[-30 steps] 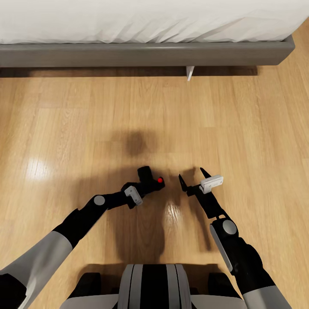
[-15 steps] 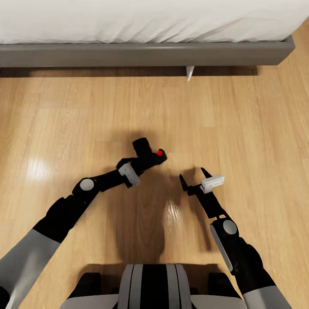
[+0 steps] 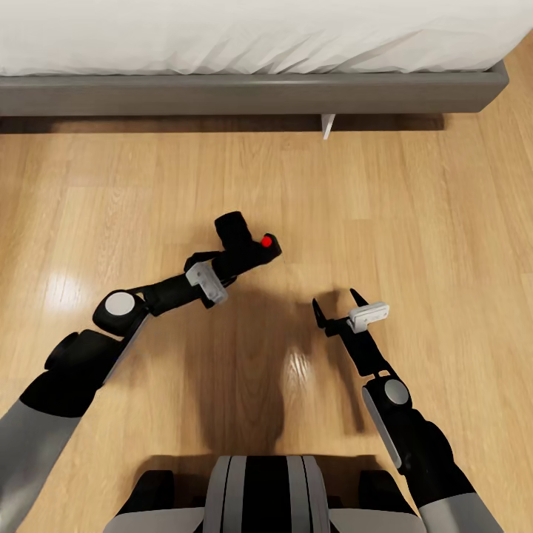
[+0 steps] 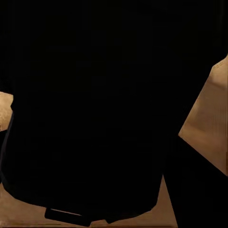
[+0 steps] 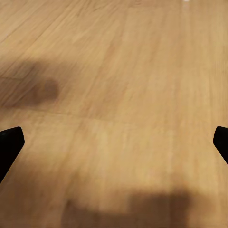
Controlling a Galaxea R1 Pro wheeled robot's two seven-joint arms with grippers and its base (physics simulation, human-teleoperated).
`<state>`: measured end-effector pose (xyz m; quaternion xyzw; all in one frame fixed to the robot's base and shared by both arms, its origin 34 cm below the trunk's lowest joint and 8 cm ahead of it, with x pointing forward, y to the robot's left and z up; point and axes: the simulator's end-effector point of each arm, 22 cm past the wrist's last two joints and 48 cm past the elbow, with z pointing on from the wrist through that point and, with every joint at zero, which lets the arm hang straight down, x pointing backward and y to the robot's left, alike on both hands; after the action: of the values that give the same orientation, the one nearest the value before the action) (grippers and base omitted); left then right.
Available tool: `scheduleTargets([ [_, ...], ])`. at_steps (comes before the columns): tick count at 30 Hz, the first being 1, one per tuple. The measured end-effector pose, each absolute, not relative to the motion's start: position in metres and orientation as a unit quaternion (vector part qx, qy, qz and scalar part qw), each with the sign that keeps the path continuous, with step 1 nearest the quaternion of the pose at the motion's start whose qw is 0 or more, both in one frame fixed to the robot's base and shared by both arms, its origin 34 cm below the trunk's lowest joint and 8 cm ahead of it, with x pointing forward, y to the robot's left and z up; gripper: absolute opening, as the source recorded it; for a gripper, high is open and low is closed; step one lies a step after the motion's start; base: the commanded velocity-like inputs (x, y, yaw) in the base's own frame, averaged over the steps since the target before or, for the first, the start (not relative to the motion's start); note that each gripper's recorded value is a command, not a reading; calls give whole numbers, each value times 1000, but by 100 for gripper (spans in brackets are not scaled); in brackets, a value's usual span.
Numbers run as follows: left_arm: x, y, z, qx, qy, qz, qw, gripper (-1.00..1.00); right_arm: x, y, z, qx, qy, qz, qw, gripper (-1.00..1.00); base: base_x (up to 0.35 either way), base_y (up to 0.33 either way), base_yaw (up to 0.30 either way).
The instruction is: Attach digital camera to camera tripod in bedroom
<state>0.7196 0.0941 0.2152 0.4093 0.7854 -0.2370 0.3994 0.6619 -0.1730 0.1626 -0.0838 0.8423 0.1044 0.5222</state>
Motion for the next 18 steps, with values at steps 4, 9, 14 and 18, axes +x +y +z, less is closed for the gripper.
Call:
scheduleTargets([
  [4, 717, 102, 215, 395, 812, -228, 364, -100, 662, -173, 163, -83, 842, 104, 522, 100, 0, 0, 0],
  [9, 709, 122, 203, 363, 857, -212, 300, -100, 662, -173, 163, -83, 842, 104, 522, 100, 0, 0, 0],
  [14, 700, 140, 192, 330, 889, -199, 247, -100, 662, -173, 163, -83, 842, 104, 522, 100, 0, 0, 0],
  [18, 696, 150, 187, 312, 903, -192, 223, -100, 662, -173, 163, -83, 842, 104, 522, 100, 0, 0, 0],
])
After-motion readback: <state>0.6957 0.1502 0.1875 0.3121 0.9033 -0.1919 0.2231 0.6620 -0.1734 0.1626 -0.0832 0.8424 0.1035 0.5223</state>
